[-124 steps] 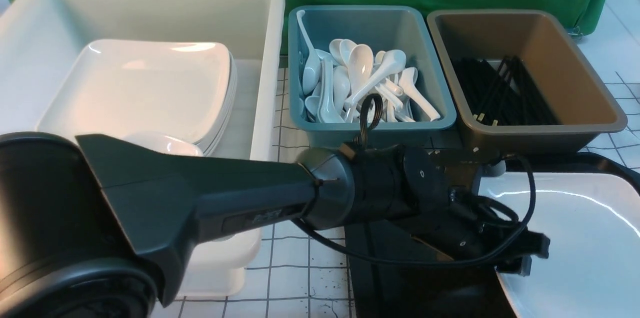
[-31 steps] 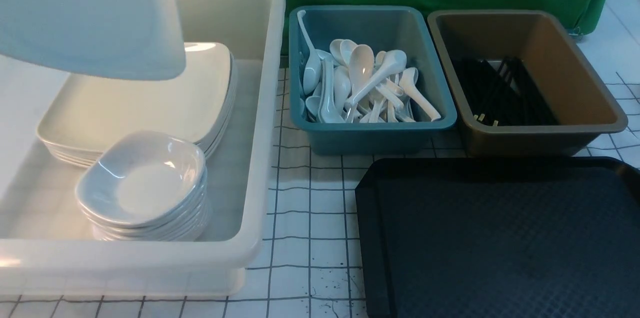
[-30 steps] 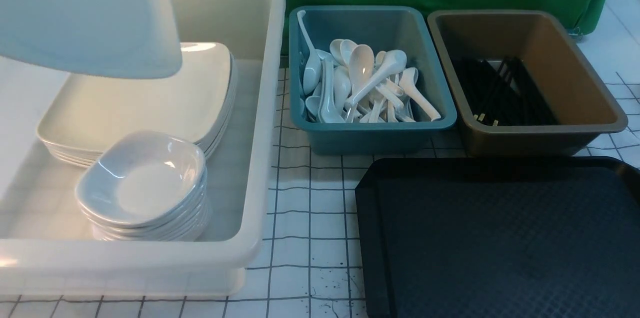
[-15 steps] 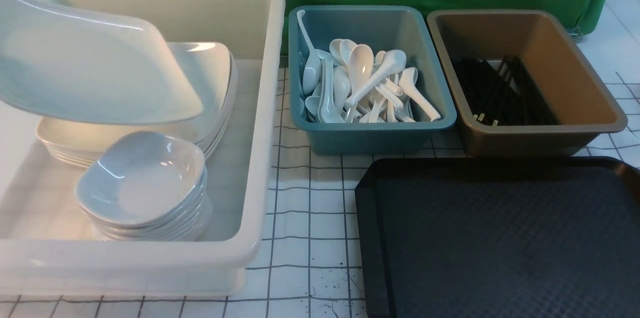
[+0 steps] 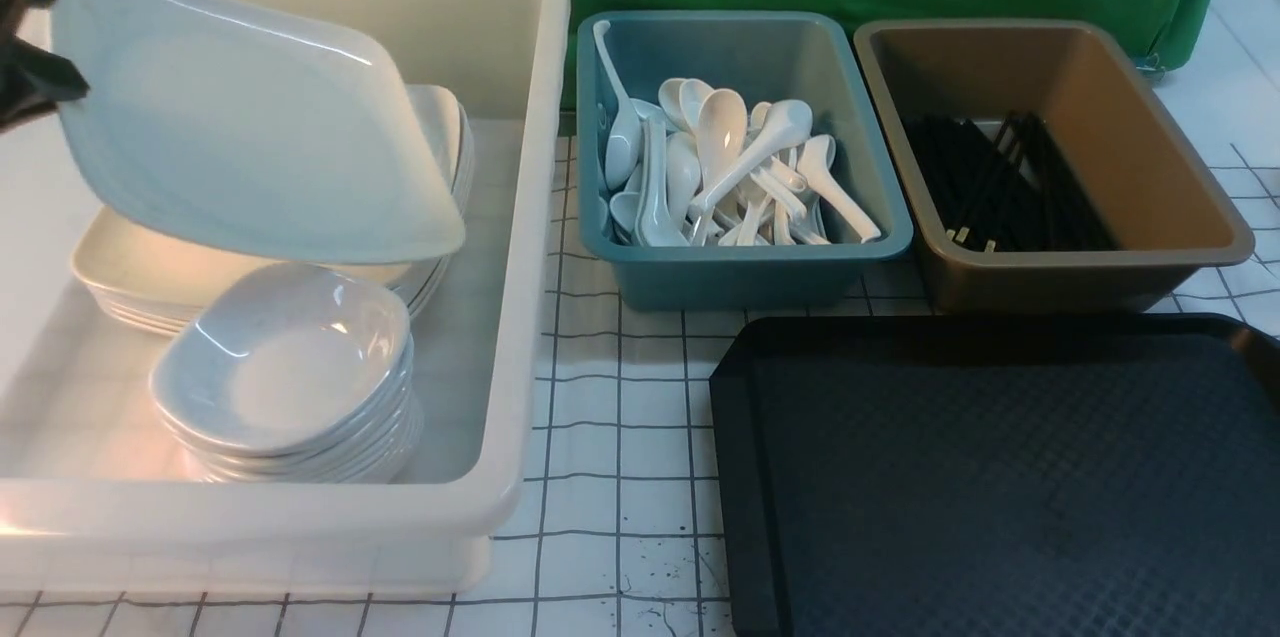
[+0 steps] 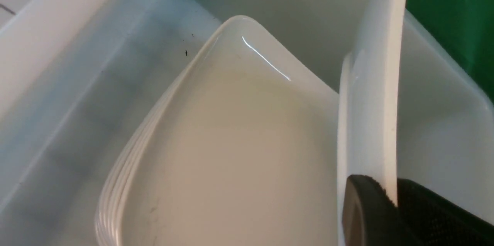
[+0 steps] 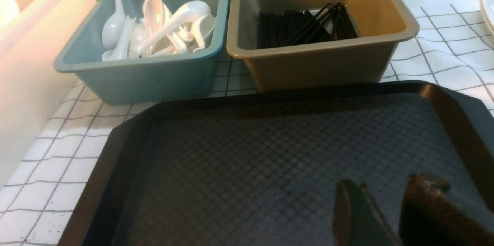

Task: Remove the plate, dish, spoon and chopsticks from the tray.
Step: Use the left arm to put the plate into the large storage box on the left

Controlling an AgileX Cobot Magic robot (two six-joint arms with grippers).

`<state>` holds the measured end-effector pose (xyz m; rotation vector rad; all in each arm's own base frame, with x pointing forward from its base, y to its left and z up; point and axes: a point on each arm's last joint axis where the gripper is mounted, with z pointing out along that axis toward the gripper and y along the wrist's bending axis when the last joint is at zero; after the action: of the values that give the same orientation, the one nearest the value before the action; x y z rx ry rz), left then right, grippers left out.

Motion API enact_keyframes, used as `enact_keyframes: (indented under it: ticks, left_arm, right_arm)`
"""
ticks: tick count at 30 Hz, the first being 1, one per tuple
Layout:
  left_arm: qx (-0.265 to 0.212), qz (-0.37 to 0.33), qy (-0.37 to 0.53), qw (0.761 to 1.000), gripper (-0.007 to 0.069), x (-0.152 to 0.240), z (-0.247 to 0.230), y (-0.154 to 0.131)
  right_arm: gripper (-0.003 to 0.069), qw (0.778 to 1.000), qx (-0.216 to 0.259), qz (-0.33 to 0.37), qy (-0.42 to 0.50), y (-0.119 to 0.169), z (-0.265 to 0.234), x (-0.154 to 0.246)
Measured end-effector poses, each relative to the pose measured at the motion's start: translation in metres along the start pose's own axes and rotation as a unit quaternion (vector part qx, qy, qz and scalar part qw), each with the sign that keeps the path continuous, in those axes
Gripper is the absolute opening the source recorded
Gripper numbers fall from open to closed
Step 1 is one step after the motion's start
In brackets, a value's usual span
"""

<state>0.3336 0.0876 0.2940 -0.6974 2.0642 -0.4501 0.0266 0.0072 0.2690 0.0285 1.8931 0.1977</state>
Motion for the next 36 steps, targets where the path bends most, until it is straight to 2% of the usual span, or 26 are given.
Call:
enact_keyframes:
  ticks: [4, 25, 32, 36]
  left_arm:
    - [-0.020, 0.034, 0.010, 0.999, 0.0017, 0.005, 0.012, 0.004]
    - [-0.065, 0.072, 0.053, 0.994, 0.0020, 0.018, 0.042, 0.028]
    - [-0.068, 0.076, 0.076, 0.992, 0.0092, 0.024, 0.047, 0.032]
    - [-0.073, 0.094, 0.086, 0.989, 0.0214, 0.025, 0.047, 0.033]
  right_arm:
    - [0.0239, 1.000, 0.000, 0.000, 0.000, 0.000, 0.000, 0.000]
    - [0.0239, 1.000, 0.000, 0.000, 0.000, 0.000, 0.000, 0.000]
    - [0.0239, 1.000, 0.000, 0.000, 0.000, 0.000, 0.000, 0.000]
    - [0.0239, 1.000, 0.000, 0.000, 0.000, 0.000, 0.000, 0.000]
